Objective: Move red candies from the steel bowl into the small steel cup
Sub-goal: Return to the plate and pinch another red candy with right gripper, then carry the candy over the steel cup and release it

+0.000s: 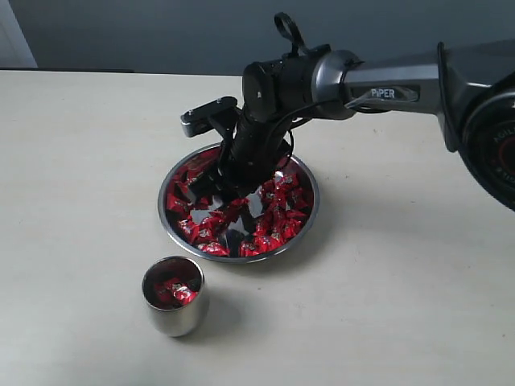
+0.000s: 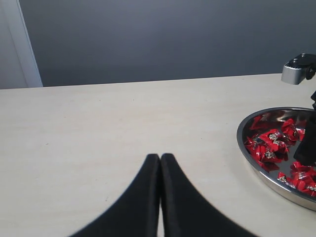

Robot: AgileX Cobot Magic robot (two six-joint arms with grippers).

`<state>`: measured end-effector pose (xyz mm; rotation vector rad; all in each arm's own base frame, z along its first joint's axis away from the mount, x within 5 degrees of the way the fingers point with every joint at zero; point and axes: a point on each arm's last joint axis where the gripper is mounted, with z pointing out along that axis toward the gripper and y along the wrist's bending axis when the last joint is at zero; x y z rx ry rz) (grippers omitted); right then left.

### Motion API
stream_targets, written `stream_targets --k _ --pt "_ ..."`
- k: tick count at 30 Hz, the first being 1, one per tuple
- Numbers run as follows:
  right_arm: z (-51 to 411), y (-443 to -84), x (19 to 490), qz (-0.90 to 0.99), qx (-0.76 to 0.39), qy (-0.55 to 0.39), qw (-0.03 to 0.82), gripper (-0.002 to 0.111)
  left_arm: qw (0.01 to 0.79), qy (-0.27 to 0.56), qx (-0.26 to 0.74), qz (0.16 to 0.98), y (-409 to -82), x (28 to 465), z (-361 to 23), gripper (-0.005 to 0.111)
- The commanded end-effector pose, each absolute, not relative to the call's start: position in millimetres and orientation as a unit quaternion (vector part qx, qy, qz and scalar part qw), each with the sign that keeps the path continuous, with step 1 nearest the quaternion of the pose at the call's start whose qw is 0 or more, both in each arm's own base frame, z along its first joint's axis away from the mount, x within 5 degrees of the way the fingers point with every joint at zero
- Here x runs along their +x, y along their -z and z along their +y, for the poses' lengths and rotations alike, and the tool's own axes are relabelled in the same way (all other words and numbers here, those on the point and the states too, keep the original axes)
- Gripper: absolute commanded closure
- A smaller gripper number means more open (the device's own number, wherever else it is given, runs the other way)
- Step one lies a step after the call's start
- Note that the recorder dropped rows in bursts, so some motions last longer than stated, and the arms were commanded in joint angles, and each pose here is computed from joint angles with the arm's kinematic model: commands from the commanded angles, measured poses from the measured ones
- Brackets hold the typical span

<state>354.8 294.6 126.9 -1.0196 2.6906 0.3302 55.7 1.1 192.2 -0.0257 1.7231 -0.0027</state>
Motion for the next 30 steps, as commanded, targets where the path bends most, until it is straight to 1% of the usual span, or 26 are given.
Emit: stream_targets --k 1,4,6,7,8,9,10,15,17,18,20,23,26,30 --pt "292 -117 359 0.922 -0.353 -0.107 0.121 0.064 0.654 0.000 -0.013 0.756 -192 56 1 0.106" --pt "293 -117 359 0.921 -0.353 -0.107 0.122 0.065 0.654 0.000 -0.013 0.756 -192 56 1 0.106" --pt "293 -118 359 0.921 -0.353 -0.108 0.125 0.073 0.654 0.000 -0.013 0.756 -192 56 1 0.106" --pt "293 -119 359 0.921 -0.352 -0.108 0.126 0.087 0.654 0.000 -0.013 0.756 -192 56 1 0.106" --pt "293 -119 359 0.921 -0.353 -0.107 0.128 0.093 0.654 0.000 -0.013 0.756 -192 56 1 0.106" --pt "292 -122 359 0.920 -0.353 -0.107 0.131 0.106 0.654 0.000 -0.013 0.756 -192 56 1 0.106" --pt "292 -124 359 0.921 -0.351 -0.108 0.131 0.109 0.654 0.000 -0.013 0.756 -192 56 1 0.106" --pt "290 -158 355 0.918 -0.349 -0.115 0.149 0.109 0.654 0.000 -0.013 0.756 -192 56 1 0.106" --pt "287 -185 351 0.914 -0.350 -0.122 0.167 0.109 0.654 0.000 -0.013 0.756 -192 56 1 0.106" --pt "286 -192 349 0.913 -0.351 -0.123 0.165 0.109 0.654 0.000 -0.013 0.756 -192 56 1 0.106" --pt "284 -210 338 0.914 -0.351 -0.139 0.145 0.109 0.654 0.000 -0.013 0.756 -192 56 1 0.106" --pt "293 -232 305 0.886 -0.414 -0.191 0.081 0.109 0.654 0.000 -0.013 0.756 -192 56 1 0.106" --pt "311 -243 277 0.850 -0.474 -0.222 0.060 0.109 0.654 0.000 -0.013 0.756 -192 56 1 0.106" --pt "329 -246 253 0.828 -0.511 -0.224 0.056 0.109 0.654 0.000 -0.013 0.756 -192 56 1 0.106"
